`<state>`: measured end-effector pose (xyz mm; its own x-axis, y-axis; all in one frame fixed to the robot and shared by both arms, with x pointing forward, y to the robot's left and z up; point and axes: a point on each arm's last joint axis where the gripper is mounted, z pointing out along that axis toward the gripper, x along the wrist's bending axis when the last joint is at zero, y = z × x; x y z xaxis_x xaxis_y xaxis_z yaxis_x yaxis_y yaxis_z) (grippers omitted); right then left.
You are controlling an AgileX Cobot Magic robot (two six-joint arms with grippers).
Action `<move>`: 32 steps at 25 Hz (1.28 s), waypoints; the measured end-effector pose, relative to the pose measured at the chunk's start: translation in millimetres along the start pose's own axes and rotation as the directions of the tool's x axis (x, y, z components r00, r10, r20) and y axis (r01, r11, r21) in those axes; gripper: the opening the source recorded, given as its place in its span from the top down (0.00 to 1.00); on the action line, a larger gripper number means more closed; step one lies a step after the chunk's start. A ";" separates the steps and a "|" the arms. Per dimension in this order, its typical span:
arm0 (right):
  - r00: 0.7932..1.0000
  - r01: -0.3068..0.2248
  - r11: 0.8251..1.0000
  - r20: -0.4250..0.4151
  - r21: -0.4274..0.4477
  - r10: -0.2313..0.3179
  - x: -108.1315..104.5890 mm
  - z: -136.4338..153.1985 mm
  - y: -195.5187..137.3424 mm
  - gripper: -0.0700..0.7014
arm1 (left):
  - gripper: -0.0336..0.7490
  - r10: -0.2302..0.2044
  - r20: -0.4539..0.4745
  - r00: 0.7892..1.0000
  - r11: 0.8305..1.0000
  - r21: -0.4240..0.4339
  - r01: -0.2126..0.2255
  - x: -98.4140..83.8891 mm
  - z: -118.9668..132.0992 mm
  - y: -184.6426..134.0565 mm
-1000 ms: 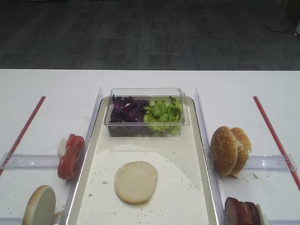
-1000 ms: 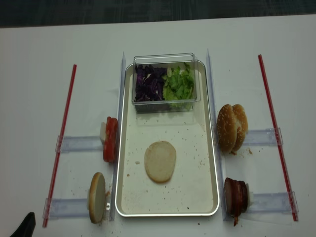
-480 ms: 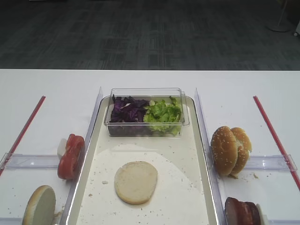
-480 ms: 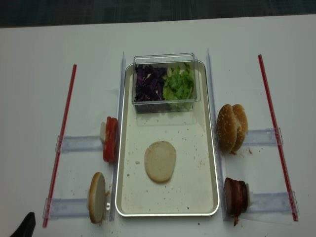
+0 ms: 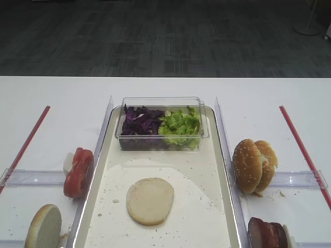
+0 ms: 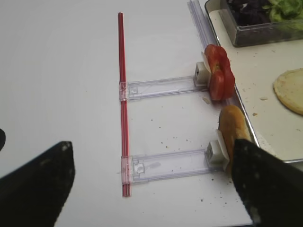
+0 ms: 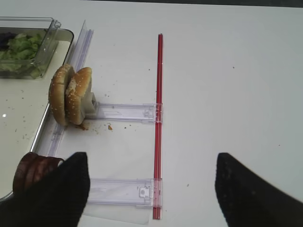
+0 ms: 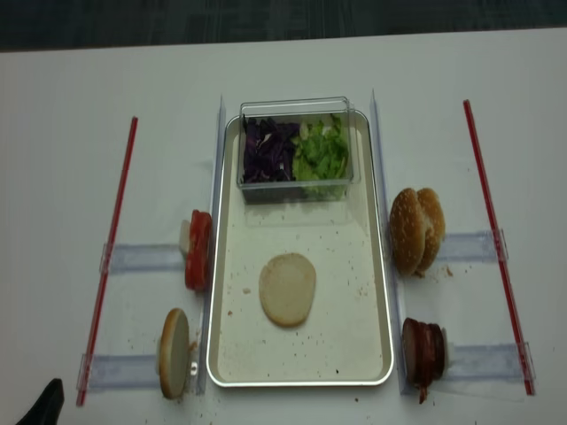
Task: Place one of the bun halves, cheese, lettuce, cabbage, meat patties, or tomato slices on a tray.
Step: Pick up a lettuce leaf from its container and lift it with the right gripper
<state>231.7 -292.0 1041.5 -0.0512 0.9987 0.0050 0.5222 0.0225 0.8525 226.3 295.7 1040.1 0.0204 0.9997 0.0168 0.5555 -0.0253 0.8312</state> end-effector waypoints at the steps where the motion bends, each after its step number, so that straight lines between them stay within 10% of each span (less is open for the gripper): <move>1: 1.000 -0.001 1.000 -0.001 0.016 0.001 -0.2 1.9 1.3 0.17 | 0.17 0.000 0.000 1.000 1.000 0.000 0.000 0.0 0.0 0.0; 19: 0.999 -0.052 0.954 0.000 0.294 0.054 -5.6 45.8 68.6 0.17 | 0.17 0.000 0.000 1.000 1.000 0.000 0.000 0.0 0.0 0.0; 32: 0.997 -0.074 0.898 0.001 0.435 0.081 -13.8 129.8 151.7 0.17 | 0.17 0.000 0.000 1.000 1.000 0.000 0.000 0.0 0.0 0.0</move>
<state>422.1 -296.3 1103.0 -0.0078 0.9973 0.0736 0.8425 -0.0331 0.5376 226.3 295.7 1040.1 0.0204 0.9997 0.0168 0.5555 -0.0253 0.8312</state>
